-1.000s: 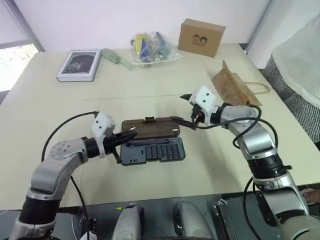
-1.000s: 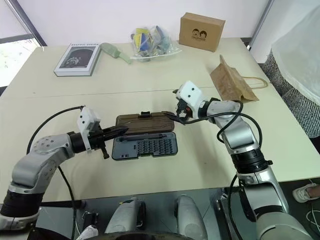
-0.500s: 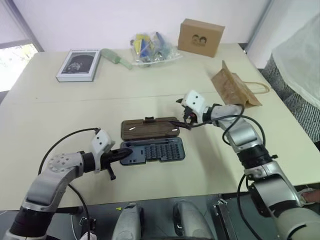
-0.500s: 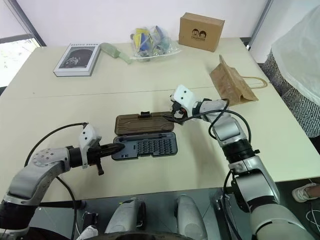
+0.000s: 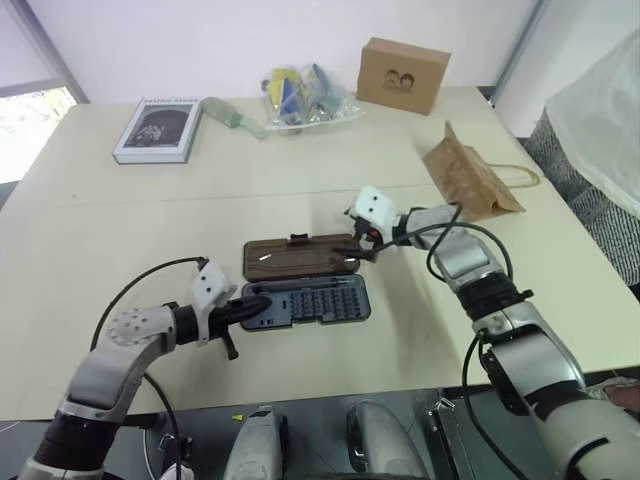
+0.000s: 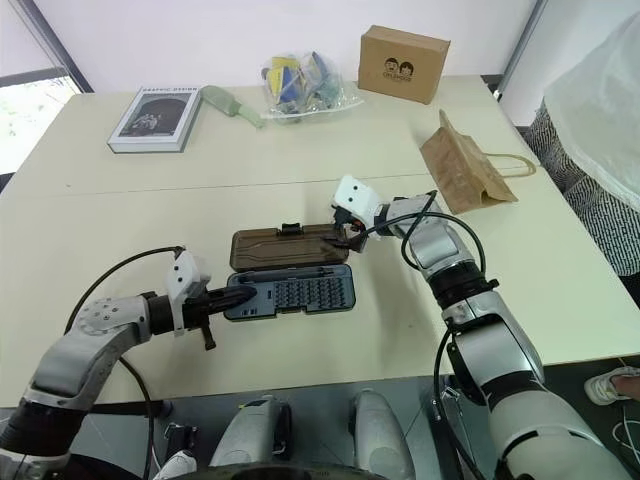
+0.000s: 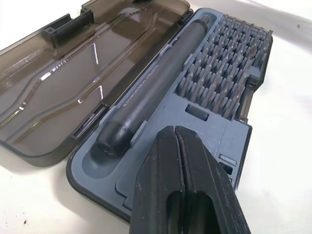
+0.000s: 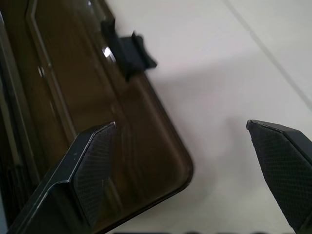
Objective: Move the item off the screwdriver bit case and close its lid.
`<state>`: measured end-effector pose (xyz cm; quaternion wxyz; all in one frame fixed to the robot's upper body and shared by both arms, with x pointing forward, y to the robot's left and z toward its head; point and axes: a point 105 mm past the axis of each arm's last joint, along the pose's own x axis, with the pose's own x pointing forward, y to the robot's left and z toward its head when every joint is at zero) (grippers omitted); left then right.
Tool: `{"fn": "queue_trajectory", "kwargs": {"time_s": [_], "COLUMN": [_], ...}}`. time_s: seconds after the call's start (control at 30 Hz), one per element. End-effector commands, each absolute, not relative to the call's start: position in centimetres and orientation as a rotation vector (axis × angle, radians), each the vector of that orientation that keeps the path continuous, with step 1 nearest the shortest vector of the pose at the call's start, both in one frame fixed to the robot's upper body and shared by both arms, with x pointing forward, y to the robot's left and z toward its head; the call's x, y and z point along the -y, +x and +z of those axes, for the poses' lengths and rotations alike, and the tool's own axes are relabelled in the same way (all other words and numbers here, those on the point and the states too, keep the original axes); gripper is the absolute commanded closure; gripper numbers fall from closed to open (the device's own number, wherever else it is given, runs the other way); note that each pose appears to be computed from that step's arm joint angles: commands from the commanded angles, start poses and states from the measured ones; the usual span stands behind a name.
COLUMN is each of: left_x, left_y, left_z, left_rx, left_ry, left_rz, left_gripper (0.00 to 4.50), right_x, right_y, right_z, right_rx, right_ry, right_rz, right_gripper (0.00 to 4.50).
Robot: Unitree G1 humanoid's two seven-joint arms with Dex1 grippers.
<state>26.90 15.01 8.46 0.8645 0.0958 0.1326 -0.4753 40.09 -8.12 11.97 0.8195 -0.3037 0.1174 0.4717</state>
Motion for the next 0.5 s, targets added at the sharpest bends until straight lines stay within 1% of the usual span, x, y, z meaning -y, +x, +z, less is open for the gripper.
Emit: {"fn": "queue_trajectory", "kwargs": {"time_s": [0.03, 0.43, 0.47, 0.5], "left_x": [-15.0, -14.8, -14.8, -14.8], "left_y": [26.6, 26.1, 26.1, 26.1], "left_z": [7.1, 6.8, 6.8, 6.8], "left_rx": [-0.331, -0.336, -0.336, -0.336], "left_ry": [0.202, 0.215, 0.215, 0.215], "left_rz": [-1.003, -1.014, -1.014, -1.013], "left_gripper": [4.50, 4.50, 4.50, 4.50], "right_x": [7.0, 7.4, 7.4, 7.5], "right_y": [40.3, 41.7, 41.8, 41.8], "right_z": [13.4, 12.7, 12.5, 12.4], "right_rx": [-0.205, -0.273, -0.276, -0.280], "right_ry": [-0.655, -0.675, -0.680, -0.681], "right_rz": [1.037, 1.026, 1.027, 1.027], "right_gripper": [0.03, 0.03, 0.54, 0.81]}}
